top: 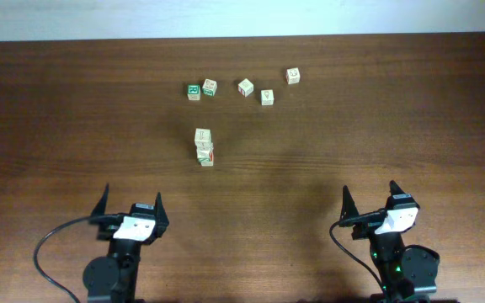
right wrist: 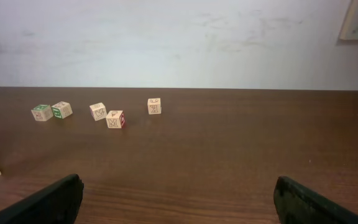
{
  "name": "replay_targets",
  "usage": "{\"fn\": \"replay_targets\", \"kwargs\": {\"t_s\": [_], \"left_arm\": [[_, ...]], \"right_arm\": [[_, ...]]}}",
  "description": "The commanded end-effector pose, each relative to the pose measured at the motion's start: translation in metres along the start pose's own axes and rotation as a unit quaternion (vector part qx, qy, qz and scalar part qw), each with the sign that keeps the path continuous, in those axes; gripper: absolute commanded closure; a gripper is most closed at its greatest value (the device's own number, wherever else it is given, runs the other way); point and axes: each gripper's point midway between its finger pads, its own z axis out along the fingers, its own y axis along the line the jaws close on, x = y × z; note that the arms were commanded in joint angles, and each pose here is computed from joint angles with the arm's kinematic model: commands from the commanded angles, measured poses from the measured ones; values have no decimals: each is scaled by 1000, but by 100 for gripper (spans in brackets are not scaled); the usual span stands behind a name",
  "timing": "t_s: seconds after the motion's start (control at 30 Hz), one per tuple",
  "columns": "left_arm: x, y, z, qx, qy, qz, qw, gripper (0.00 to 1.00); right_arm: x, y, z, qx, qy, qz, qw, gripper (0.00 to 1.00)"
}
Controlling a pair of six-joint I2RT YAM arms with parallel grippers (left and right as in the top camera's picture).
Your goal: Rotate 5 blocks
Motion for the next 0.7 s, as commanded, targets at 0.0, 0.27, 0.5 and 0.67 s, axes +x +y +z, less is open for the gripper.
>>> {"fn": "replay_targets", "kwargs": {"t_s": [0.0,0.27,0.5,0.67], "left_arm": [[4,1,0,-8,6,19,1000,1],[4,1,0,-8,6,19,1000,1],[4,1,0,-8,6,19,1000,1],[4,1,0,-8,6,19,1000,1]], "right_arm": [[2,-1,0,1,-1,-3,1000,2],[2,-1,0,1,-1,-4,1000,2],[2,-1,0,1,-1,-4,1000,2],[3,7,0,-14,1,-5,1000,2]]}}
